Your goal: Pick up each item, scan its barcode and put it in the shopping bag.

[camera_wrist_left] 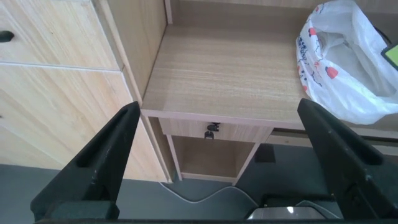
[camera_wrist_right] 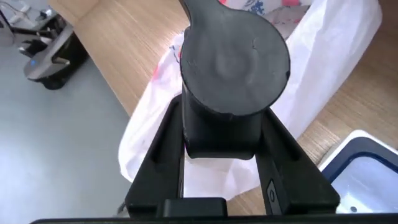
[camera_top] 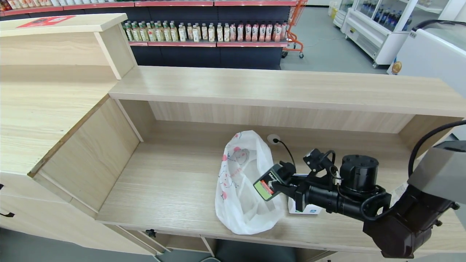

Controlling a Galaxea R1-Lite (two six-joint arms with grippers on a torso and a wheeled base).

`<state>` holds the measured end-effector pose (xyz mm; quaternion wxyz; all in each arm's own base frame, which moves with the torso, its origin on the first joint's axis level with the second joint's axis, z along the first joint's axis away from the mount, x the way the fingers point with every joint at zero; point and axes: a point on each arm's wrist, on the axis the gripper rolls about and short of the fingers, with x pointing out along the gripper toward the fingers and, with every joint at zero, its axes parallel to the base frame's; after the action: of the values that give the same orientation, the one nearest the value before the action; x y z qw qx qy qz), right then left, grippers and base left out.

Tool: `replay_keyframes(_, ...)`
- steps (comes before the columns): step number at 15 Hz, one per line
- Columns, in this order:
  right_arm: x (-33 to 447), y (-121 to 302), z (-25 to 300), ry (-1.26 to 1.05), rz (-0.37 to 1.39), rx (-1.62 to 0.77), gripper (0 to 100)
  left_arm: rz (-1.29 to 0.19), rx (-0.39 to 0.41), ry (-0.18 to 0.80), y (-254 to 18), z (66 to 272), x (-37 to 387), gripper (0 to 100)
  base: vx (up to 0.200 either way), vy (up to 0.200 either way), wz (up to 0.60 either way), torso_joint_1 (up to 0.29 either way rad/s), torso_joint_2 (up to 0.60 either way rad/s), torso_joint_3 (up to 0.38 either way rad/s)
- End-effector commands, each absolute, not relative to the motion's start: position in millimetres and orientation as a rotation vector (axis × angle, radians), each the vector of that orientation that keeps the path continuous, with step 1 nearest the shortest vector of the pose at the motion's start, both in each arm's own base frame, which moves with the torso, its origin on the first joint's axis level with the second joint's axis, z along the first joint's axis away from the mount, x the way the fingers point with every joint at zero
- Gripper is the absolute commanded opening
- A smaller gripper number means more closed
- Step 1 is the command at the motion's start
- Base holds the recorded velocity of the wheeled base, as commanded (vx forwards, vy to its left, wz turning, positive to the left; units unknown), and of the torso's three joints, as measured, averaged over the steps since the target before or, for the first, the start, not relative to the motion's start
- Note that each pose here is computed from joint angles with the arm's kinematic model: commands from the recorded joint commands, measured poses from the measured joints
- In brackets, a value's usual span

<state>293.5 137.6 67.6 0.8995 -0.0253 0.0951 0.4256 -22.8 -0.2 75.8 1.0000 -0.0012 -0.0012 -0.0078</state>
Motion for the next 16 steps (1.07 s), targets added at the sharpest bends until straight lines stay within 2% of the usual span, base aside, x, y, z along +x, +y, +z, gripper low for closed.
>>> replay_keyframes(1, 294, 139, 39, 0.264, 0.889, -0.076, 0, -0.015, -0.003, -0.002, 0, 76, -23, 100, 0.000, 0.000, 0.00, 0.000, 0.00, 0.000)
replay_keyframes(5, 291, 156, 26, 0.228, 0.938, -0.097, 0, -0.015, -0.003, -0.002, 0, 76, -23, 100, 0.000, 0.000, 0.00, 0.000, 0.00, 0.000)
replay_keyframes(9, 297, 155, 0, 0.190, 0.906, -0.164, 0, -0.015, -0.003, -0.002, 0, 76, -23, 100, 0.000, 0.000, 0.00, 0.000, 0.00, 0.000)
replay_keyframes(16, 301, 154, -6, 0.190, 0.894, -0.191, 0, -0.015, -0.003, -0.002, 0, 76, -23, 100, 0.000, 0.000, 0.00, 0.000, 0.00, 0.000)
